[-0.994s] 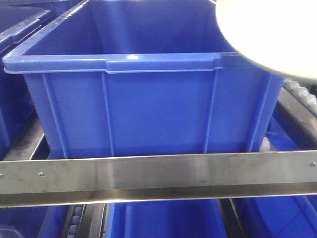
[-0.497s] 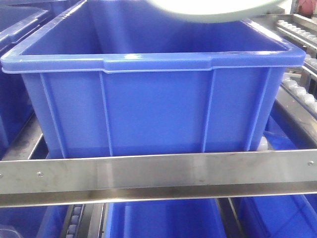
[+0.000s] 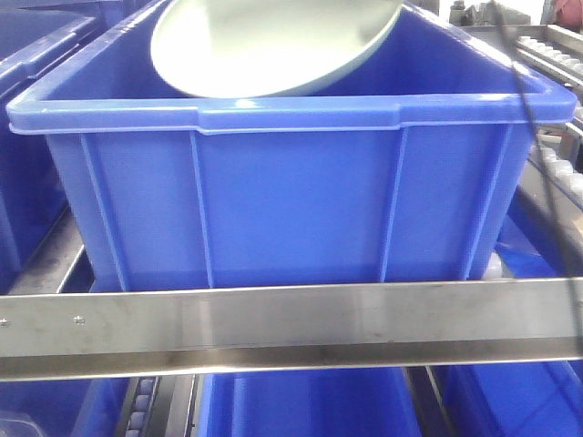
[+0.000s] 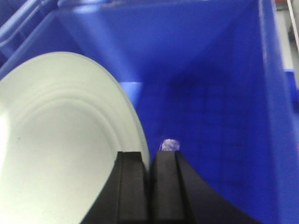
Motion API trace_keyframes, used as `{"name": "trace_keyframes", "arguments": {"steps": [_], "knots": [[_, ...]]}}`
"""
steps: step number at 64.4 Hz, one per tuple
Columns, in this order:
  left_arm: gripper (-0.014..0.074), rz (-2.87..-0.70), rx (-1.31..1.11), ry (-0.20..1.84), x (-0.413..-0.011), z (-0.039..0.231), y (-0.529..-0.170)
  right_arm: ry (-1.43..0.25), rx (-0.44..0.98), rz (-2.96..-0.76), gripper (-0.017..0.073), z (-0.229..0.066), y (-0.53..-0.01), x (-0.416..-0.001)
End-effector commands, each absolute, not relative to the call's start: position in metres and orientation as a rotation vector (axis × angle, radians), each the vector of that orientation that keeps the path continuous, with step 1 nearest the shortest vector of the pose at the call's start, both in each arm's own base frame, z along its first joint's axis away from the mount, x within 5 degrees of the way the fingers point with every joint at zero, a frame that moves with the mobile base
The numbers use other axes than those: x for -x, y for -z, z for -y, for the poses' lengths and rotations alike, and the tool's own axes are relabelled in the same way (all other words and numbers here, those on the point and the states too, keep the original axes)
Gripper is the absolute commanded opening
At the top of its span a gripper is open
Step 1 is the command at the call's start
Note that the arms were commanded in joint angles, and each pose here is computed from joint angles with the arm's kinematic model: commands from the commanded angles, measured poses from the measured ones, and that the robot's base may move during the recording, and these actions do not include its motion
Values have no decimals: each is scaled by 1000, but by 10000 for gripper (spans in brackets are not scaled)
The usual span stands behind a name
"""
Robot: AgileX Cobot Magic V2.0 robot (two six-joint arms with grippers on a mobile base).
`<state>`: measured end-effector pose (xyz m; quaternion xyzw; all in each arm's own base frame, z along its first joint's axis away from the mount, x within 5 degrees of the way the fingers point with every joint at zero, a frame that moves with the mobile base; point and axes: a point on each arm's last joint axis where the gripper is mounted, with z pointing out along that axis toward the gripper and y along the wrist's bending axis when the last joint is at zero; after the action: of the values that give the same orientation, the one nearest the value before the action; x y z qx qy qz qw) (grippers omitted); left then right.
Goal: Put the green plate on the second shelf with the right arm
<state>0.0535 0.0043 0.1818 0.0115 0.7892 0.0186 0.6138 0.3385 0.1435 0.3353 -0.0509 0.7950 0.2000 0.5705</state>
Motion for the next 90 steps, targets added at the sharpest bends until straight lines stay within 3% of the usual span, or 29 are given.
{"name": "trace_keyframes", "arguments": {"steps": [1,10,22,30,40,44,66,90], "knots": [[125,-1782,-43,-23,-54,-2,-174,-547,153,-1685,228,-145,-376,-330],[125,-1782,-43,-23,-54,-2,-174,-537,167,-1680,409,-145,-377,-329],[125,-1782,-43,-23,-54,-2,-174,-490,180,-1677,411,-136,-387,-313],[125,-1782,-43,-23,-54,-2,-174,-483,189,-1660,322,-125,-391,-288],[125,-1782,-43,-23,-54,-2,-174,-474,177,-1644,32,-104,-388,-247],[125,-1782,-43,-23,-54,-2,-174,-460,163,-1648,64,-93,-381,-233],[125,-1782,-43,-23,-54,-2,-174,-343,30,-1602,53,-35,-344,-153],[125,-1782,-43,-23,-54,-2,-174,-333,19,-1595,53,-29,-328,-134]]}}
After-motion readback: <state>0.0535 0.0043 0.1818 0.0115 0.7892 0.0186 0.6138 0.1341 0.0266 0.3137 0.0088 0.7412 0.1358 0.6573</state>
